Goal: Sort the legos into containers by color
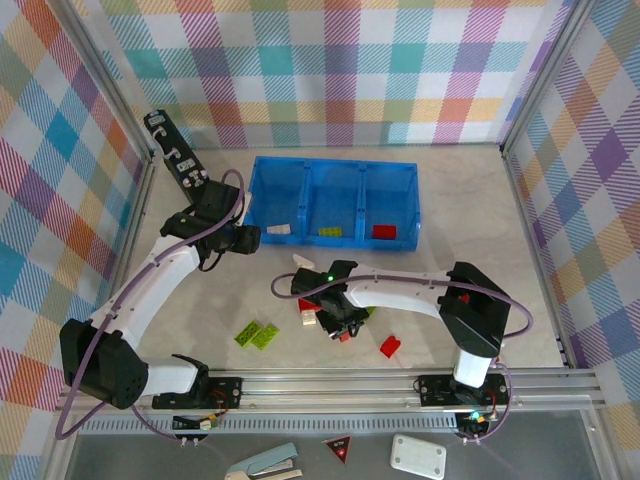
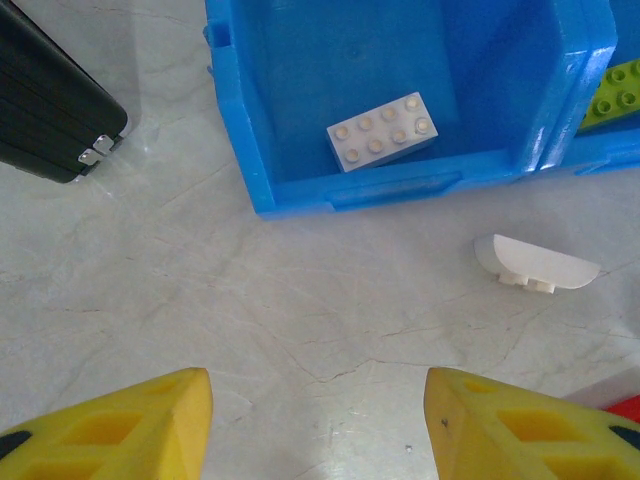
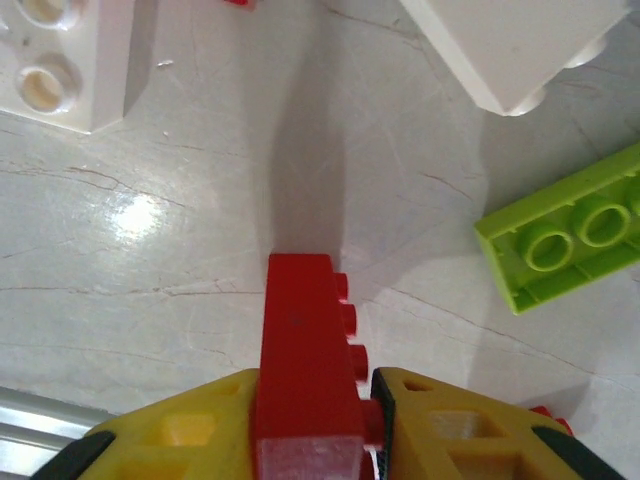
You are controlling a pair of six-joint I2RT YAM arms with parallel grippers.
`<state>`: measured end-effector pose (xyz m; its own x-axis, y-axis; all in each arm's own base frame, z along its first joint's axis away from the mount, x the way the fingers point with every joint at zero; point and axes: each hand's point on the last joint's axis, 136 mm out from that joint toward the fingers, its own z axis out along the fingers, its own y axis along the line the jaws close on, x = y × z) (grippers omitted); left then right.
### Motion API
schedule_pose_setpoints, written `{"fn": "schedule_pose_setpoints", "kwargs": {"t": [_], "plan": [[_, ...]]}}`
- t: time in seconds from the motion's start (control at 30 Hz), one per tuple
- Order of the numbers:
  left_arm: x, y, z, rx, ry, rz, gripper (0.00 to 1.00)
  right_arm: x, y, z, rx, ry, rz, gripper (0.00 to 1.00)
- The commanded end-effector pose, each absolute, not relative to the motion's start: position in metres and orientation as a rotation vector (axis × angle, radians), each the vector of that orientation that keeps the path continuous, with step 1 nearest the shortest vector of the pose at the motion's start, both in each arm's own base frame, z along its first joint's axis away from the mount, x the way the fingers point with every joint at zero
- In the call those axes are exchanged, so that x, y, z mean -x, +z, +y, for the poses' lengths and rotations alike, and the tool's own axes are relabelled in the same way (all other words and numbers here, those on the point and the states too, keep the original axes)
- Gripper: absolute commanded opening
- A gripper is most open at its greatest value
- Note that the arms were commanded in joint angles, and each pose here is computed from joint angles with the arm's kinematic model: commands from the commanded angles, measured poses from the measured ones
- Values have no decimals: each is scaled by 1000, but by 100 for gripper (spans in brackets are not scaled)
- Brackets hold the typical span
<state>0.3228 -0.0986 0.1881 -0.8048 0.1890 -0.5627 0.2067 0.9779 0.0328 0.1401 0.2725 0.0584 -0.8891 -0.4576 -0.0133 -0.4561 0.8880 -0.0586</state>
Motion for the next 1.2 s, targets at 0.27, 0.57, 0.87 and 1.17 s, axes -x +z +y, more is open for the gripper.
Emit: {"fn": "schedule_pose_setpoints", "kwargs": {"t": [0.27,0.57,0.87,1.17], "plan": [[-326,187,-95,-290,-14,2523,58,-186,118,254,607,94,2968,27],[-326,185,-95,-290,-15,2528,58,-179,104,237,524,79,3067,32],[-327,184,-97,-293,-27,2534,58,-153,78,223,227,19,3141,64],[-327,183,-98,-294,-42,2537,59,-136,56,220,25,-4,3169,89]]}}
